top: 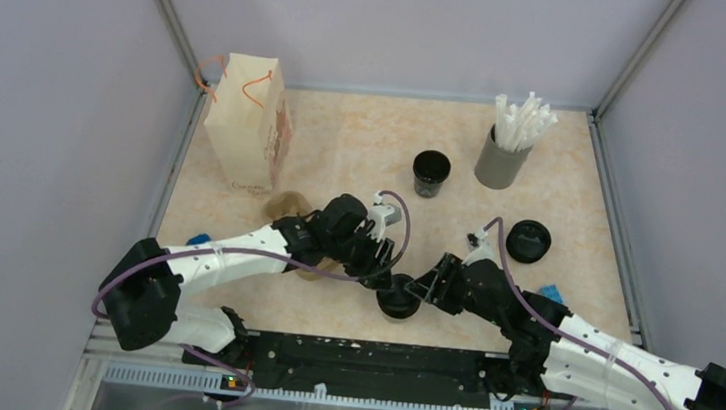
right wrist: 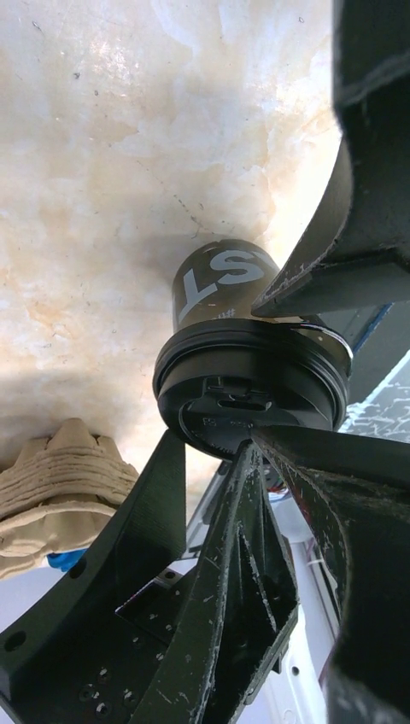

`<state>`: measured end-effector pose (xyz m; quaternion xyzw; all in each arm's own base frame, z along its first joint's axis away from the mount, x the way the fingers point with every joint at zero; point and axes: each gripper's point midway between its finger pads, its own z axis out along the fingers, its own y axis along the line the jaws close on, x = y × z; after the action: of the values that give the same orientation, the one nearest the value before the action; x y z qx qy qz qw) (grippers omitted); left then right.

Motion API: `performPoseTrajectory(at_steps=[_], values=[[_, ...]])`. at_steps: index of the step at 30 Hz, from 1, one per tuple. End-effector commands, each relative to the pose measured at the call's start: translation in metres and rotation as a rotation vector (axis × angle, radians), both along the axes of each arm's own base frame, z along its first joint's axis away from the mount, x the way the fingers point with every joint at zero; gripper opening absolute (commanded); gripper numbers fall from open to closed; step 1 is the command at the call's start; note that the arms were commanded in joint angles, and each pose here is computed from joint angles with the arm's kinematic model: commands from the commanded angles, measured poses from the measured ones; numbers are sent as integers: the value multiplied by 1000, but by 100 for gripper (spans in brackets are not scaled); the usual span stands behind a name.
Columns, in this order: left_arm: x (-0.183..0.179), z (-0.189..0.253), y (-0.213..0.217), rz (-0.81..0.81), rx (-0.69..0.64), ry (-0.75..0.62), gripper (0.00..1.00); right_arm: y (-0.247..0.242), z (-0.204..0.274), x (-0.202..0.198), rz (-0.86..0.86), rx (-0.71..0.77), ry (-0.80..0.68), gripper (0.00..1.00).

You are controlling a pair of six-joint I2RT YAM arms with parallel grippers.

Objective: Pack the takeout coffee

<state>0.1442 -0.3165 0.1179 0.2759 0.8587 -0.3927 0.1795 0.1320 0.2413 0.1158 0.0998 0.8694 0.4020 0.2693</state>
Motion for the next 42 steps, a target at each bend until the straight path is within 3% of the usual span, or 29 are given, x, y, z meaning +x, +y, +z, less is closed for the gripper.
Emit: performPoseTrajectory(at_steps=[1, 19, 34, 37, 42], values=[[-4, 10, -8, -27, -57, -15, 52, 0, 1, 2, 1, -5, -33, 48], [-15, 12, -3, -46, -78, -21, 64, -3, -2, -10, 69, -18, -39, 50], [-27, 13, -4, -81, -103, -3, 59, -2, -9, -11, 101, -72, -39, 35], [-26, 12, 0, -67, -92, -12, 62, -3, -8, -12, 113, -77, -46, 36], [-25, 15, 8, -54, -72, -48, 76, -4, -5, -14, 125, -75, -62, 38]])
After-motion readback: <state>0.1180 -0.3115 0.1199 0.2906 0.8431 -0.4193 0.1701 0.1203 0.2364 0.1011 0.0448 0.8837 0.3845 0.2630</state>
